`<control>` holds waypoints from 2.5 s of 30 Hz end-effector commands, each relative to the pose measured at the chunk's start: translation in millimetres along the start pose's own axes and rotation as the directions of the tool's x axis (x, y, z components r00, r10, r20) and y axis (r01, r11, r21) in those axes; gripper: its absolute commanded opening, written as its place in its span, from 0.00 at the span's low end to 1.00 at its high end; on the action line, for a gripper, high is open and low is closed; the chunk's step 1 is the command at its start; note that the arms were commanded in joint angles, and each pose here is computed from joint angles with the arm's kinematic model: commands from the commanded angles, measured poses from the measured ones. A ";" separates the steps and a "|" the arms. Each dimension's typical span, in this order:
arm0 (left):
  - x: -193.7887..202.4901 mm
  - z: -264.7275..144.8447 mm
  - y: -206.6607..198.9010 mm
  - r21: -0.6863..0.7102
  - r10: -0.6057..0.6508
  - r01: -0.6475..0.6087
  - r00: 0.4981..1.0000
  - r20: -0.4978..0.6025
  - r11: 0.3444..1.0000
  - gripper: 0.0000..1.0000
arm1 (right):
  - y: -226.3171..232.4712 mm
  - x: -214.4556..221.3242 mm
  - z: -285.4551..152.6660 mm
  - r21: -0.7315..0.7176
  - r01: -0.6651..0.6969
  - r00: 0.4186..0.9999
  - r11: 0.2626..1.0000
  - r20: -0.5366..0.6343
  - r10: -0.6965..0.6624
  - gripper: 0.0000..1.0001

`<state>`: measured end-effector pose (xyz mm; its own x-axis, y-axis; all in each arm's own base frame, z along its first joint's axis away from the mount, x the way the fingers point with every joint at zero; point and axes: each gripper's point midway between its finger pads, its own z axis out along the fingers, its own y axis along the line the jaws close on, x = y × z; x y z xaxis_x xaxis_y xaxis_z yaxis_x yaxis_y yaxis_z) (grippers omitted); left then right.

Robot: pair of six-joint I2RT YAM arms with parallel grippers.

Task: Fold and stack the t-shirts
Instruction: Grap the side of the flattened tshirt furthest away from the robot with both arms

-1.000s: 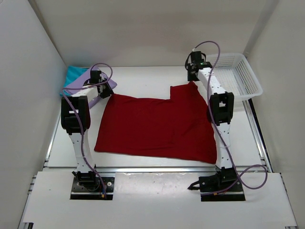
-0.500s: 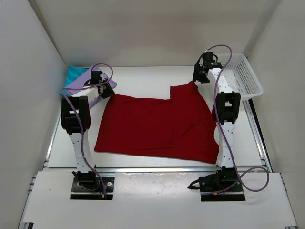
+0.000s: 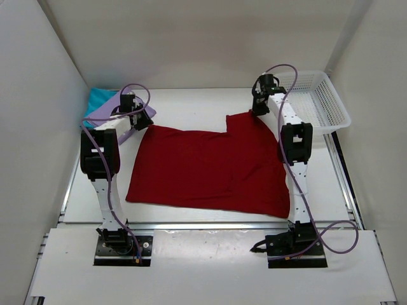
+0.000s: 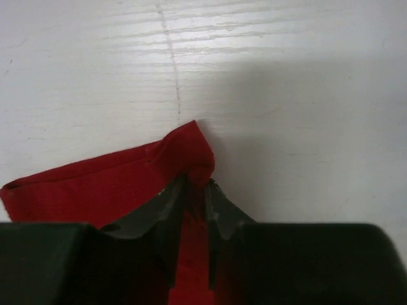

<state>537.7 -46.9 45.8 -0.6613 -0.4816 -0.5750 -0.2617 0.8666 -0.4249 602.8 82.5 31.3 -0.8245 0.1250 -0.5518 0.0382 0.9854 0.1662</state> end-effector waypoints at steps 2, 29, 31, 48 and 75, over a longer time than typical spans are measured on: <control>-28.7 -29.6 -25.6 0.072 0.007 -0.012 0.997 0.078 0.997 0.40 | 34.6 -43.6 -39.9 0.113 0.145 0.974 0.983 0.158 -0.162 0.28; -28.7 -17.7 -6.4 -0.019 0.021 -0.019 0.997 0.073 1.000 0.27 | -5.2 -57.9 -21.5 -0.054 -0.013 0.984 0.998 0.176 0.022 0.48; -31.5 -19.2 -7.5 -0.019 0.023 -0.021 0.997 0.080 1.000 0.28 | -1.9 -59.3 -17.9 -0.071 -0.044 0.983 0.997 0.177 0.056 0.48; -29.4 -18.1 -4.4 -0.015 0.020 -0.019 0.997 0.073 1.000 0.30 | -19.3 -38.2 18.1 -0.074 -0.162 0.979 0.984 0.114 0.170 0.28; -14.3 3.8 12.4 -0.203 0.222 -0.230 0.973 -0.062 0.952 0.44 | 1.5 -78.8 -71.2 -0.026 0.023 0.978 0.999 0.207 -0.017 0.00</control>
<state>556.7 -35.1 39.8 -0.7315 -0.3086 -0.6080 -0.2484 0.9511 -0.1838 623.4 70.5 61.4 -0.7684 0.1491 -0.6223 0.0350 0.9808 0.1918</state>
